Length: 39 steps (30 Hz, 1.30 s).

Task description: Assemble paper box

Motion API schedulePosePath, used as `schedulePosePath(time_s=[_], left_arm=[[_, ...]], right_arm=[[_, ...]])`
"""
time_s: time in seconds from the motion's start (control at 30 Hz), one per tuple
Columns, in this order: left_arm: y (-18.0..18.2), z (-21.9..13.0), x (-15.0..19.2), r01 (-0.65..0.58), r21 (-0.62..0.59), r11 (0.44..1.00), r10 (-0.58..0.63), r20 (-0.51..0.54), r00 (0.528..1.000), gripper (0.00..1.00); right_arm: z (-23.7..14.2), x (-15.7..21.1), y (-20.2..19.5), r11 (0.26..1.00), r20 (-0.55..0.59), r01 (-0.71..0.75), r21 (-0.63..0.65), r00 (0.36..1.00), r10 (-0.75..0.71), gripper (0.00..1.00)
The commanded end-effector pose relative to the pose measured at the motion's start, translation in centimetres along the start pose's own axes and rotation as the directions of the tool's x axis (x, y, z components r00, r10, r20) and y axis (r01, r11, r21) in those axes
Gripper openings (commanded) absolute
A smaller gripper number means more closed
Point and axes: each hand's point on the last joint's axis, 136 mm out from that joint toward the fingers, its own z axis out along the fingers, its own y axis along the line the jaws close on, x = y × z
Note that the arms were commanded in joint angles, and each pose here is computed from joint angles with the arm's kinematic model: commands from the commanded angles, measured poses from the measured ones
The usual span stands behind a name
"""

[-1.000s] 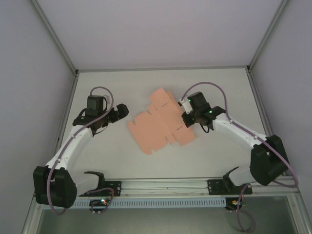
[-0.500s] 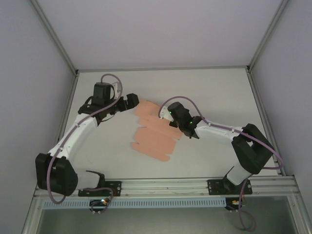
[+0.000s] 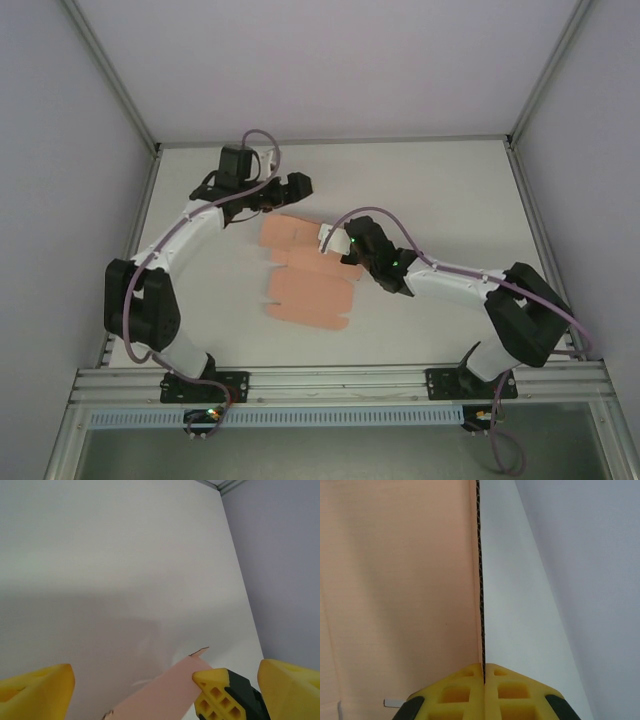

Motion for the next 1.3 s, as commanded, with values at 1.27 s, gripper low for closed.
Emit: schedulePosePath(time_s=[1.27], left_arm=[[3.9,-1.1,2.1,0.007,-0.074,0.997,-0.003,0.052,0.999,0.83]], right_arm=[[-1.4,0.9,0.1,0.958,0.063,-0.182,-0.222,0.978,0.200,0.00]])
